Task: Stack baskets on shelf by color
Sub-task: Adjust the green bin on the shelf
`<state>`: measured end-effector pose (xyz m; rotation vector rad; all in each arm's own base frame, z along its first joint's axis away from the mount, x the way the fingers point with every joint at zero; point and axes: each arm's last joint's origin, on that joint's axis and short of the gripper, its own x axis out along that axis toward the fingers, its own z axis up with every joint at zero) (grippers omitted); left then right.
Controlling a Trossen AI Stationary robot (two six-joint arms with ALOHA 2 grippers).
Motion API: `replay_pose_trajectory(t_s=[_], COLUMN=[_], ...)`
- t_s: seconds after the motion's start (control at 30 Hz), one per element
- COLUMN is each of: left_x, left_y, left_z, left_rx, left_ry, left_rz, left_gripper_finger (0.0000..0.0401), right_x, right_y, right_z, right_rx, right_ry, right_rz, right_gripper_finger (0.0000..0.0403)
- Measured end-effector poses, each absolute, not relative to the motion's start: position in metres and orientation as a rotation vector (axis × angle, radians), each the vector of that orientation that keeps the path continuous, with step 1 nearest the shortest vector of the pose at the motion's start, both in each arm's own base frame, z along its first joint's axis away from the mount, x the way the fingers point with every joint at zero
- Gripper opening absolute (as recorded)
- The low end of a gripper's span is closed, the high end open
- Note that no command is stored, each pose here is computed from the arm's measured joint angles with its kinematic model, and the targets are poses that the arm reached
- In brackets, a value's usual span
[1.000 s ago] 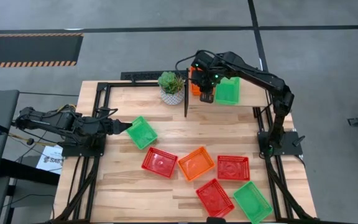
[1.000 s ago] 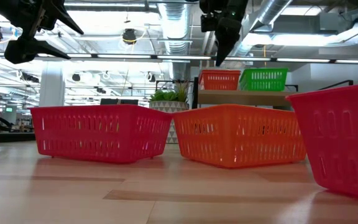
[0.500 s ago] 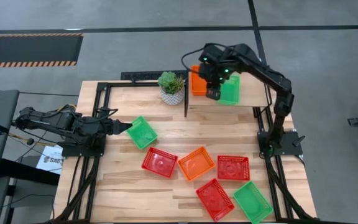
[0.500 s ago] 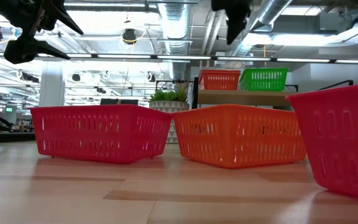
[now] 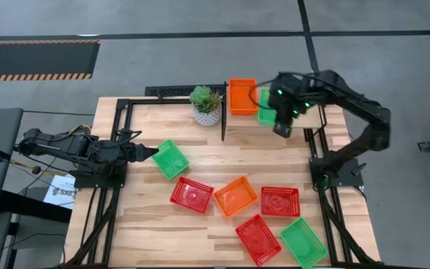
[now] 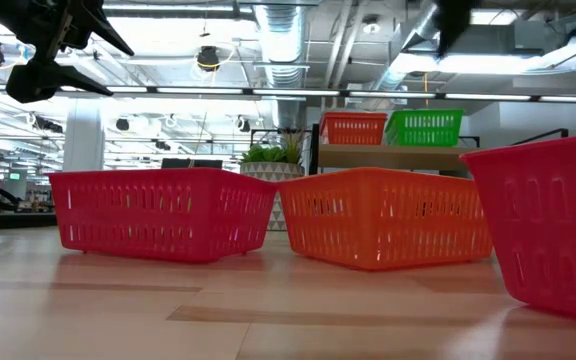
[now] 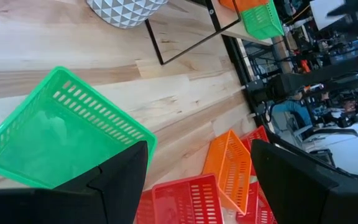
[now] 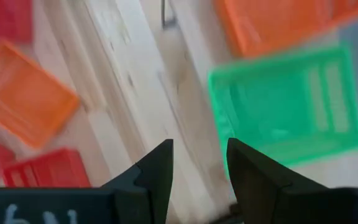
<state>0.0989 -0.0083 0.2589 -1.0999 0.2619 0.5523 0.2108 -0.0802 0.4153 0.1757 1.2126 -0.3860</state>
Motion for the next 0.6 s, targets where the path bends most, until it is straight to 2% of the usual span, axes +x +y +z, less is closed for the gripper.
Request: replay_pose_trajectory(t_s=[0.17, 0.33, 0.6], left_x=[0.099, 0.098, 0.098], left_y=[-0.008, -0.008, -0.008], left_z=[0.258, 0.258, 0.257], left_rx=[-1.094, -1.092, -1.087], left_ry=[0.261, 0.266, 0.270], left_rz=[0.562, 0.566, 0.573], left_gripper_finger=[0.0274, 0.0274, 0.0274], right_x=[0.193, 0.196, 0.197], right_y=[-0.075, -0.080, -0.092], right_z=[0.378, 0.348, 0.339], right_rx=[0.147, 0.053, -0.110], right_ry=[1.273, 1.291, 1.320], right_rz=[-0.357, -0.351, -0.440], right_gripper_finger=[0.0170, 0.0169, 0.0166])
